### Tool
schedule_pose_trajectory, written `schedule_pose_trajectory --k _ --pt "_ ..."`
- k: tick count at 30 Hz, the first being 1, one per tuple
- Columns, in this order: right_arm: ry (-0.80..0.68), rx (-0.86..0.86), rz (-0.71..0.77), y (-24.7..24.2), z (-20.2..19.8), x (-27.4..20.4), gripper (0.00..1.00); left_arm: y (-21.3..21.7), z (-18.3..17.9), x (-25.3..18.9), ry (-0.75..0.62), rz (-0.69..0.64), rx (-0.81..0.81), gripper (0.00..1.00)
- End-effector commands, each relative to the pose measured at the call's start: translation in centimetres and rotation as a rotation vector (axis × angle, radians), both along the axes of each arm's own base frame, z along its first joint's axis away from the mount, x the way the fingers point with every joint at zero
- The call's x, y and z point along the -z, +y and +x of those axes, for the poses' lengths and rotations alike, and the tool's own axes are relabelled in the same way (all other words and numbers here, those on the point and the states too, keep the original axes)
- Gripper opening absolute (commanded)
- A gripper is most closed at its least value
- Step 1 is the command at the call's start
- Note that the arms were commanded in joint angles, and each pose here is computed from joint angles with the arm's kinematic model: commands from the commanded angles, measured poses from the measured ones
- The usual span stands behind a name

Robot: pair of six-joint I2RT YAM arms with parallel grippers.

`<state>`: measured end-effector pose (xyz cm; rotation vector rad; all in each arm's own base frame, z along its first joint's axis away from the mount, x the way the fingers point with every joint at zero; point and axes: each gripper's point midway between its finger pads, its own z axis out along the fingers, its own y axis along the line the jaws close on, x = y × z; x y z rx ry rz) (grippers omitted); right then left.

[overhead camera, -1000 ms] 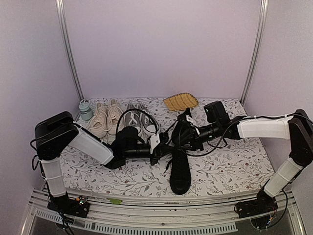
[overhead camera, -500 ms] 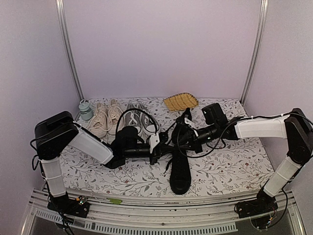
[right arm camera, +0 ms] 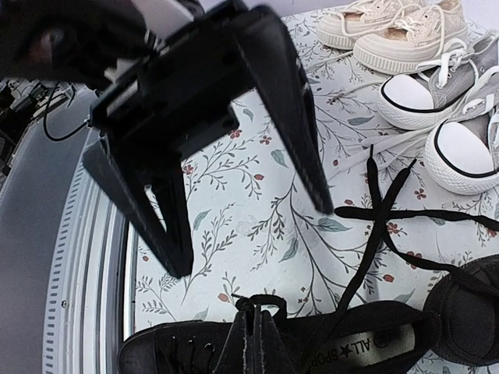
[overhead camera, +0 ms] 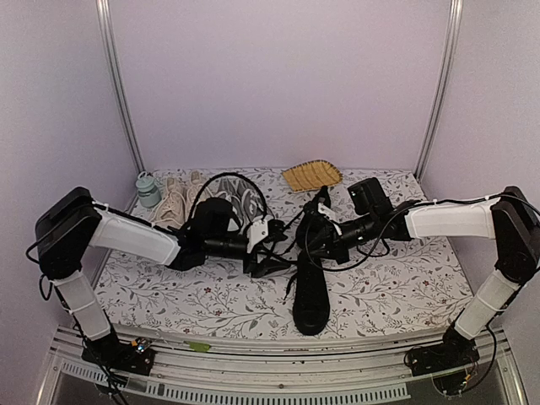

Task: Tie the shoes
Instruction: Pass from the left arm to the right, then adjust the half-tied shoelace at the center of the board.

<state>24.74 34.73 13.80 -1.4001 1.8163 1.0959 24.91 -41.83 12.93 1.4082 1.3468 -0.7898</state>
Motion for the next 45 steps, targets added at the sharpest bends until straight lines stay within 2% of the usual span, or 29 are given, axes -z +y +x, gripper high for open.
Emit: schedule_pose_trajectory --k 1,5,8,14,20,29,35,39,40,44,45 --pt "-0.014 0.015 0.003 -0.1 0.3 -0.9 0.00 4.2 0.8 0.7 0.028 0.193 0.091 0.74" --pt "-0.012 0.016 -0.006 -0.1 0.3 -0.6 0.00 7.1 5.4 2.4 0.051 0.340 -0.005 0.59" --pt "-0.010 0.017 -0.006 -0.1 0.3 -0.6 0.00 7.9 8.4 3.9 0.038 0.428 -0.021 0.48" --pt "-0.005 0.018 -0.012 -0.1 0.3 -0.5 0.00 6.5 11.3 7.0 -0.028 0.575 0.084 0.42" --pt "-0.002 0.023 -0.010 -0.1 0.3 -0.5 0.00 6.5 12.0 11.0 -0.090 0.730 0.130 0.34" --pt "0.007 0.017 -0.005 -0.1 0.0 -0.6 0.00 6.9 12.5 13.1 -0.136 0.818 0.124 0.25" --pt "0.005 0.016 -0.002 -0.1 0.1 -0.8 0.00 7.3 12.5 13.8 -0.148 0.867 0.143 0.26" --pt "0.006 0.013 0.000 -0.1 0.0 -0.8 0.00 7.6 12.2 14.9 -0.098 0.912 0.175 0.25" --pt "0.006 0.013 0.001 -0.1 0.0 -0.9 0.00 7.7 11.9 15.1 -0.074 0.921 0.189 0.23" --pt "0.012 0.010 -0.002 0.0 0.0 -0.9 0.00 8.0 10.1 15.9 0.050 0.944 0.253 0.02" --pt "0.012 0.008 -0.003 0.0 0.0 -0.9 0.00 8.1 9.8 16.0 0.070 0.952 0.261 0.00"
